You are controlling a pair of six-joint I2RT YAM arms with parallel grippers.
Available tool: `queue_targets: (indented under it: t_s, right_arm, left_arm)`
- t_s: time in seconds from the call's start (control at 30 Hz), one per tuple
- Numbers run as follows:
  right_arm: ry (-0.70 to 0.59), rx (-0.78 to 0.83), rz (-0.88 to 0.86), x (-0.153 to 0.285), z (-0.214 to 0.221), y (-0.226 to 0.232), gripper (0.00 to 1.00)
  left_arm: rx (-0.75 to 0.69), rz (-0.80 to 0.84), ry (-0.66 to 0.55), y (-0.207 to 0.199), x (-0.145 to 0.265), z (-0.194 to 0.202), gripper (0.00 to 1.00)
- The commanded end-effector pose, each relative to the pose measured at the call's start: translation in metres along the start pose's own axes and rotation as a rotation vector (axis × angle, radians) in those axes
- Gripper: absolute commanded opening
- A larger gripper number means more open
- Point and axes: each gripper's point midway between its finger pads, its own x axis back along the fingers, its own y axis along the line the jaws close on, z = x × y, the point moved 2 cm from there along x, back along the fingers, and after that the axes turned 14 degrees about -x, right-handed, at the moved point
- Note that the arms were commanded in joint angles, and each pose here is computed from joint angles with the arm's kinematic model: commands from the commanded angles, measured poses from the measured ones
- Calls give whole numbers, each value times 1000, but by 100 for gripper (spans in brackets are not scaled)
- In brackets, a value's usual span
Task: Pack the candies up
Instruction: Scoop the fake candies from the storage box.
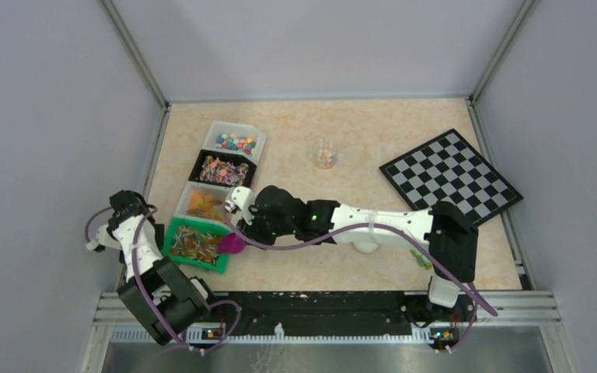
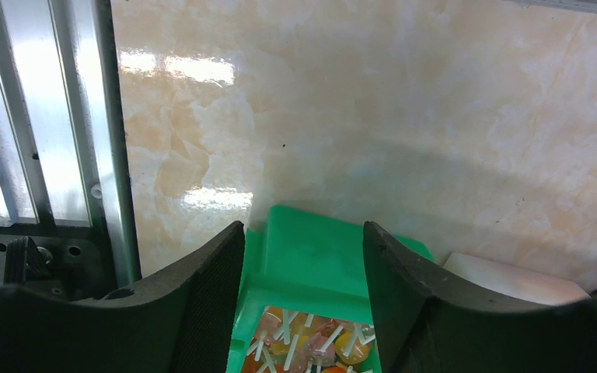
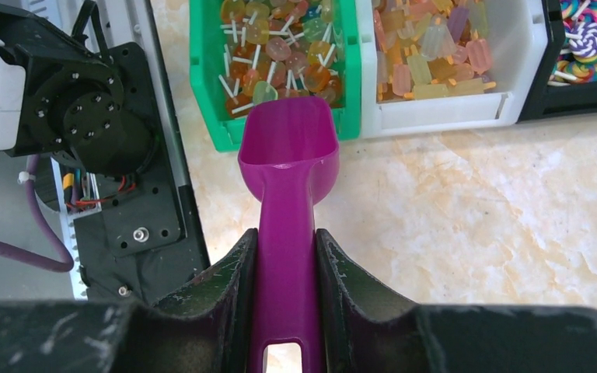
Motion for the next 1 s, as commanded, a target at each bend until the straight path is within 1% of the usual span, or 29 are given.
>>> queue_targets:
  t_s: [0.0, 0.3, 0.57, 0.83, 0.97]
  right_arm:
    - [-38, -13, -34, -3, -22, 11, 0]
    - [-5, -17, -52, -12, -25, 15, 0]
    - [43, -26, -36, -29, -17, 11, 0]
    - [39, -18, -41, -51, -22, 11, 0]
    - [15, -17, -53, -63, -24, 11, 0]
  left_arm:
    - [24, 22, -6, -4, -3, -2, 62]
    - [26, 38, -3, -5, -1, -1, 58]
    - [28, 42, 13, -4, -3, 4, 56]
    - [34, 56, 21, -3, -2, 9, 54]
    - [44, 71, 27, -3, -1, 12, 54]
